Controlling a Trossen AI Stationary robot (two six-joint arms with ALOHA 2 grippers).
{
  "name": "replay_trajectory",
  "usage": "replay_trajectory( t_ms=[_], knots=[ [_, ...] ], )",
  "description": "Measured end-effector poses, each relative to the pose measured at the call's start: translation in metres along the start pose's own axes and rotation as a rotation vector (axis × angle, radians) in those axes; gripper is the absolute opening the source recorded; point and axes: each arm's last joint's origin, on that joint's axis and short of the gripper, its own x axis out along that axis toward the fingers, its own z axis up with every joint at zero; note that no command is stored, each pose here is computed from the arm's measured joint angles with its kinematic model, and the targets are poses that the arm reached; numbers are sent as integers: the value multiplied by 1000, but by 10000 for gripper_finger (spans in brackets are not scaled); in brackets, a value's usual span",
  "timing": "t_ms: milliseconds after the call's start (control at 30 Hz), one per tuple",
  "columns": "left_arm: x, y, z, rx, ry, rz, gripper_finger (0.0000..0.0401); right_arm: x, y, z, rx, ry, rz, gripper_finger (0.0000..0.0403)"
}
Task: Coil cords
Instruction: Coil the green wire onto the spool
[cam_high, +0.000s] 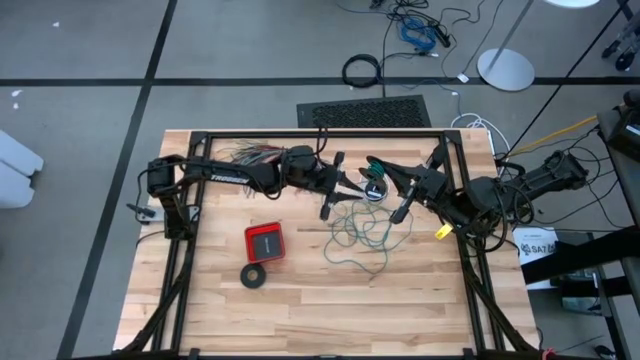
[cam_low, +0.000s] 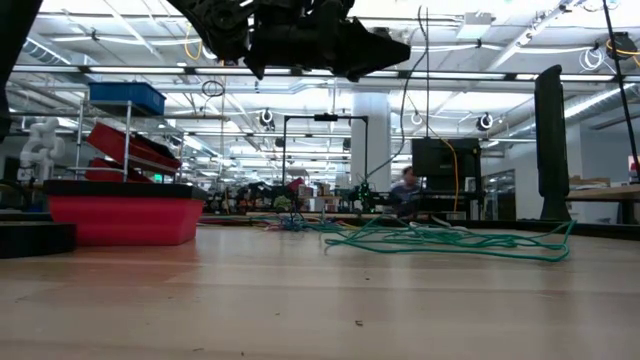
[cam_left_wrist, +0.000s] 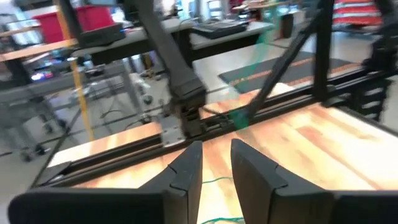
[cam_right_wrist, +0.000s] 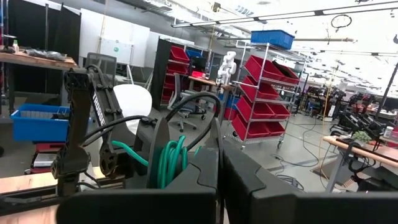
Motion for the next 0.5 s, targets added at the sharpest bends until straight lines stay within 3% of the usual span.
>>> replay_trajectory(
  t_ms=[200,500],
  knots=[
    [3,-8,2,-18,-22,-82,92,0,0,-1,-9,6,2,0],
    [11,-16,7,-17,-65,-13,92,0,1,-1,-11,9,3,0]
  ],
)
